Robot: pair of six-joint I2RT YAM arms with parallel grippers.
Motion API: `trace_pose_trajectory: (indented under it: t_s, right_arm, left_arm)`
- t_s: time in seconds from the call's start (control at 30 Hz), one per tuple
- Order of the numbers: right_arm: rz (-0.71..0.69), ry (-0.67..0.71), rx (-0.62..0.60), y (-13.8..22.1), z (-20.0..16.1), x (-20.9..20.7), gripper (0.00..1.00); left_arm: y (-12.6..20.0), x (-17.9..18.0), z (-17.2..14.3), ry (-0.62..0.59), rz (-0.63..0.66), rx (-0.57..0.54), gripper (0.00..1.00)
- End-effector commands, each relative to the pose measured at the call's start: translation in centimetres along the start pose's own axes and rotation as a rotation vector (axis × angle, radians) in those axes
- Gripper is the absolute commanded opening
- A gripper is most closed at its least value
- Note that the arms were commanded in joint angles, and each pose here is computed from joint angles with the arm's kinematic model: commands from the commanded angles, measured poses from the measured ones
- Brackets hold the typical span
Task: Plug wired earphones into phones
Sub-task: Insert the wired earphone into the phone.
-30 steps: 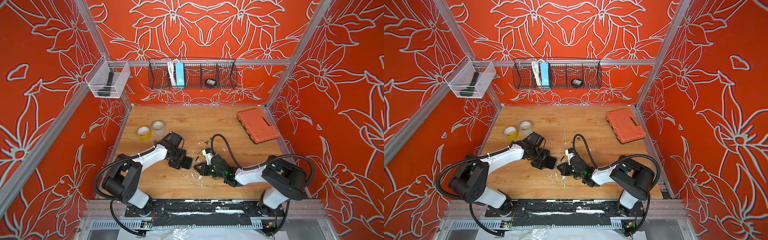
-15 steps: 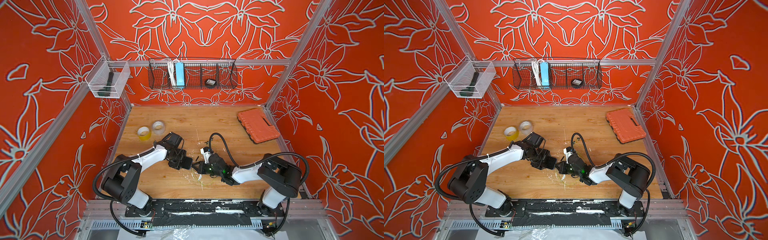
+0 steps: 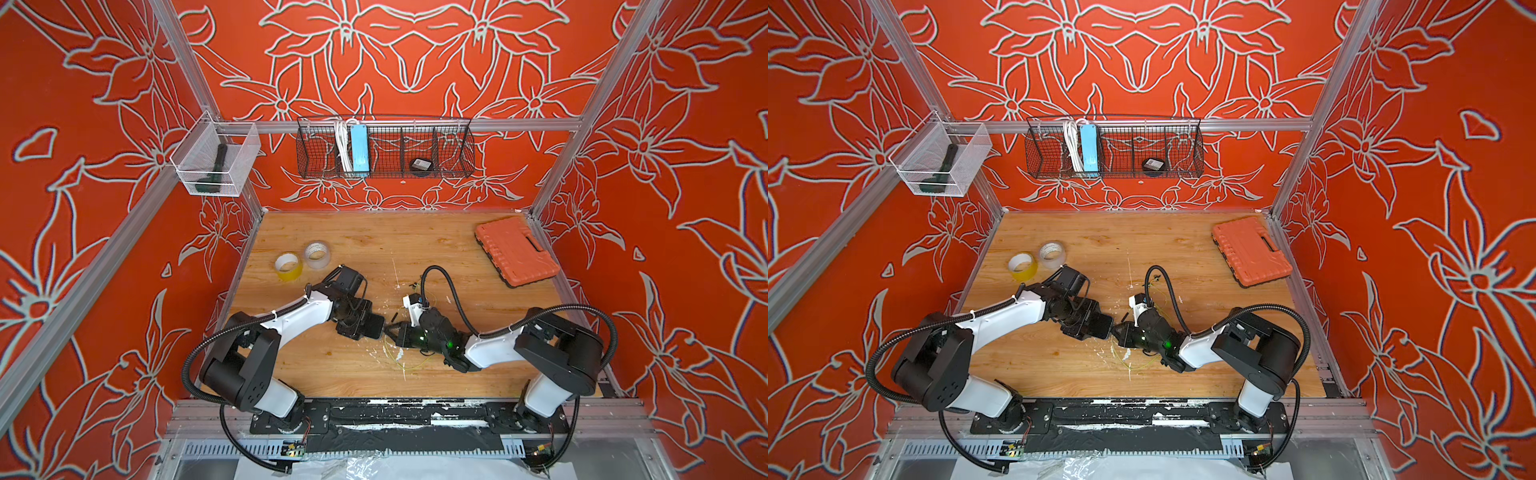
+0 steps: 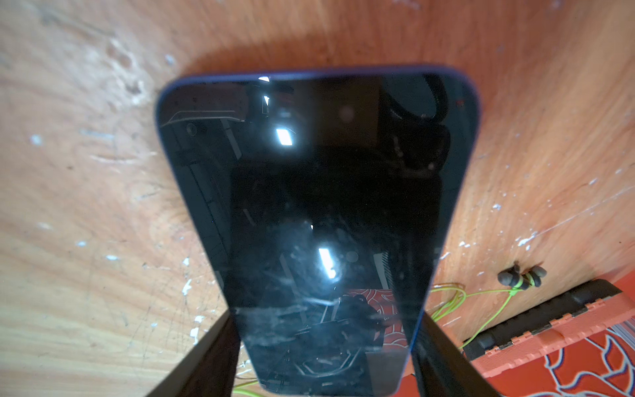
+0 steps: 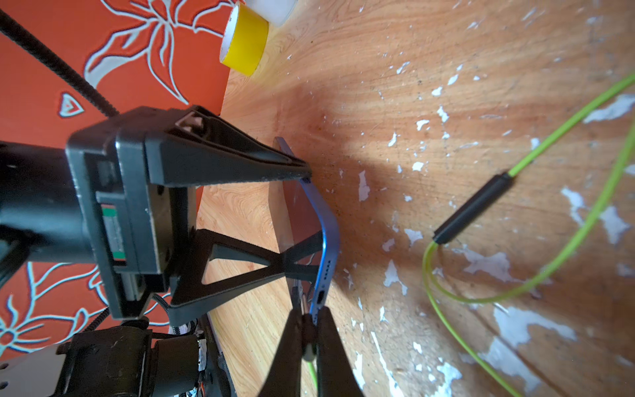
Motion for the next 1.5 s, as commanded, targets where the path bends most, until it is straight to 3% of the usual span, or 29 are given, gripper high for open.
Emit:
trace_pose_trajectory:
  t_s: [0.0, 1.47]
  right_arm:
    - [-0.007, -0.007, -0.028, 0.2, 0.1, -0.5, 0.00]
    - [-0.016, 0.017, -0.017, -0.3, -0.1, 0.0, 0.00]
  left_arm:
    - [0.6, -0.2, -0.3, 0.029, -0.024, 0.014, 0.60]
    - [0.6, 0.0, -0.8, 0.016, -0.041, 0.021, 0.59]
Point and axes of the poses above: each gripper's point midway between its finger pads, its own y axis back along the fingers, its own x axis along the line the jaws close on, z = x × y, the point moved 4 cm from there along y, back along the fingers, and after that the axes turned 11 degrees about -y, right-handed, at the moved point
